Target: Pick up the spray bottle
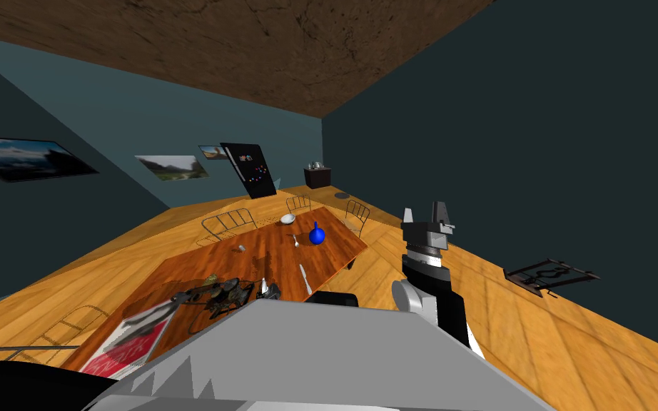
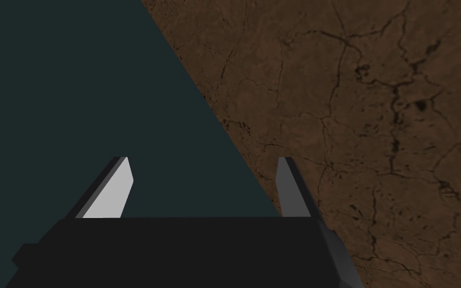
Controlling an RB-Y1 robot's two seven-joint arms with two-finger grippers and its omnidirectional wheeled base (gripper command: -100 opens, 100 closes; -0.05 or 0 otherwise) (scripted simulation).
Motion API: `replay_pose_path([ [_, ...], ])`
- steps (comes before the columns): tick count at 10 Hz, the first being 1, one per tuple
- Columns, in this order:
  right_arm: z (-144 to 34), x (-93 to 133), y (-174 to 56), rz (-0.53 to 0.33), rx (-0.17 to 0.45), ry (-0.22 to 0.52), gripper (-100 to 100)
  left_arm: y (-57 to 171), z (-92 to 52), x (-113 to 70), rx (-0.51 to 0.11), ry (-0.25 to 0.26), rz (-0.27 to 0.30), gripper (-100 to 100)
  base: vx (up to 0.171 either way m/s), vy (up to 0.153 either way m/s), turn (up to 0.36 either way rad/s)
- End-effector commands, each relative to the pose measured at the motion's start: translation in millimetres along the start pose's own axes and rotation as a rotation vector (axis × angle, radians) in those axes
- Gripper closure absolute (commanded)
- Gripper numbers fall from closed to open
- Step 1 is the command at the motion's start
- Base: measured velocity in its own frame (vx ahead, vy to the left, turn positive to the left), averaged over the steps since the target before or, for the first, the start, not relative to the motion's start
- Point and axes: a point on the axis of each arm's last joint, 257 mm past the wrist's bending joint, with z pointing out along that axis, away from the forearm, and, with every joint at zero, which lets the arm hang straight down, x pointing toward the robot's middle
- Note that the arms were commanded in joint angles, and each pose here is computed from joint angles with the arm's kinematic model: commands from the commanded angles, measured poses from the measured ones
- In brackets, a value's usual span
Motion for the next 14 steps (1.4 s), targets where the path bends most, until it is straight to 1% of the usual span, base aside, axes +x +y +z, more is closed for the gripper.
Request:
replay_pose_path([
  [1, 0.0, 0.0, 0.0, 0.0, 0.0, 0.0, 0, 0.0, 0.0, 0.0, 0.0, 0.0, 0.0, 100, 0.0, 0.0, 0.0],
  [2, 0.0, 0.0, 0.0, 0.0, 0.0, 0.0, 0, 0.0, 0.0, 0.0, 0.0, 0.0, 0.0, 100, 0.0, 0.0, 0.0],
  [3, 0.0, 0.0, 0.0, 0.0, 0.0, 0.0, 0, 0.0, 0.0, 0.0, 0.0, 0.0, 0.001, 0, 0.0, 0.0, 0.0],
  [4, 0.0, 0.0, 0.0, 0.0, 0.0, 0.0, 0, 4.1, 16.5, 4.1, -0.008, -0.009, 0.006, 100, -0.087, -0.046, 0.081],
  [6, 0.1, 0.1, 0.0, 0.0, 0.0, 0.0, 0, 11.0, 37.5, 11.4, -0.021, -0.016, 0.021, 100, -0.167, -0.104, 0.077],
  [7, 0.1, 0.1, 0.0, 0.0, 0.0, 0.0, 0, 15.8, 41.8, 16.8, -0.023, -0.007, 0.009, 100, -0.107, -0.052, 0.03],
  [8, 0.0, 0.1, 0.0, 0.0, 0.0, 0.0, 0, 18.4, 52.1, 21.0, -0.027, -0.011, 0.014, 100, -0.075, -0.03, 0.047],
  [9, 0.0, 0.0, 0.0, 0.0, 0.0, 0.0, 0, 20.7, 53.7, 23.2, -0.029, -0.007, 0.012, 100, -0.049, -0.023, 0.016],
  [12, 0.0, 0.0, 0.0, 0.0, 0.0, 0.0, 0, 29.9, 85.5, 40.6, -0.039, -0.014, 0.027, 100, -0.104, -0.051, 0.061],
  [13, 0.0, 0.1, 0.0, 0.0, 0.0, 0.0, 0, 35.0, 88.9, 46.0, -0.045, -0.005, 0.022, 100, -0.09, -0.038, 0.015],
  [14, 0.0, 0.0, 0.0, 0.0, 0.0, 0.0, 0, 37.4, 99.0, 52.5, -0.047, -0.007, 0.026, 100, -0.074, -0.037, 0.034],
])
